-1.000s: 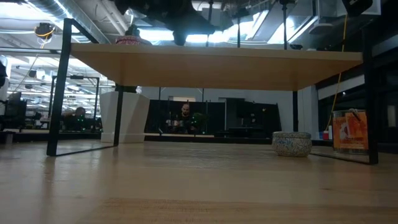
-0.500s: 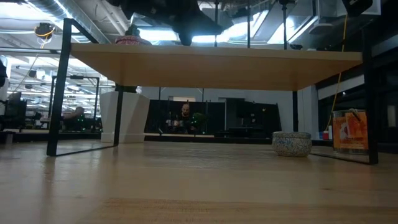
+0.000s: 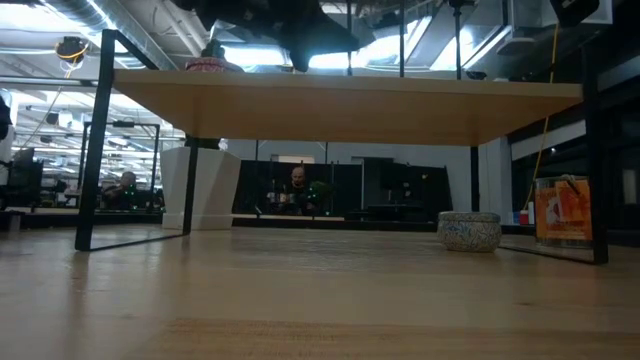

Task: Pick & Place candle stick holders
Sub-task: Adjust the black candle holders on the shelf

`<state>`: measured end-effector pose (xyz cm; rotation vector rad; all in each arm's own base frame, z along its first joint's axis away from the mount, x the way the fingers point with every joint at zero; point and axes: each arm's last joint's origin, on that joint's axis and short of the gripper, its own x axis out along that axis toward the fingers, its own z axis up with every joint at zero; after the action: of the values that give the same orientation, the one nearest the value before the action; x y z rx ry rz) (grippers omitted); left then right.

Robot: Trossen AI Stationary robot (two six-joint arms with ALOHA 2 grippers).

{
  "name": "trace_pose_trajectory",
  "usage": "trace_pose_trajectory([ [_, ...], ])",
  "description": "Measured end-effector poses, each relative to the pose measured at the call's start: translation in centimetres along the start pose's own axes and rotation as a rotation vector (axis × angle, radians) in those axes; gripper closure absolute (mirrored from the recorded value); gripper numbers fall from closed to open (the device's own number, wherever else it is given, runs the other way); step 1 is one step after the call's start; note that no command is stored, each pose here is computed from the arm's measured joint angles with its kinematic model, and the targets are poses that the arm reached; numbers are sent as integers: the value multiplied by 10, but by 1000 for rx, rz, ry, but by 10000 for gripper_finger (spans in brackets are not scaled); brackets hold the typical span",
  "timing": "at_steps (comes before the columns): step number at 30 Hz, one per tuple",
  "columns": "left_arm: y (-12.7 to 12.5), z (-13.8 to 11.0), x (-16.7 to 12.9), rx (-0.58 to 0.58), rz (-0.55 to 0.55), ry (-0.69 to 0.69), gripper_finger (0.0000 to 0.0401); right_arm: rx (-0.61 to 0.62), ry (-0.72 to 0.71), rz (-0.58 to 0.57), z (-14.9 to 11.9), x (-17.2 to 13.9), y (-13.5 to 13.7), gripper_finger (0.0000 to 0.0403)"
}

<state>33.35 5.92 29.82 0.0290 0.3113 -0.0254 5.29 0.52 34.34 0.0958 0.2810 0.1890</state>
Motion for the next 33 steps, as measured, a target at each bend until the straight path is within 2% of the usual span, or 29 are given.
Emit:
trace_pose_trajectory([
  [7,2,6,-17,-25,11,24,391,0,0,-3,0,0,0,350],
  [15,10,-2,-13,-52,27,69,391,0,0,-3,0,0,0,350],
  [22,15,-4,-7,-67,-11,48,391,0,0,-3,0,0,0,350],
  [33,16,-6,0,-53,-13,21,390,0,0,-2,0,0,0,350],
])
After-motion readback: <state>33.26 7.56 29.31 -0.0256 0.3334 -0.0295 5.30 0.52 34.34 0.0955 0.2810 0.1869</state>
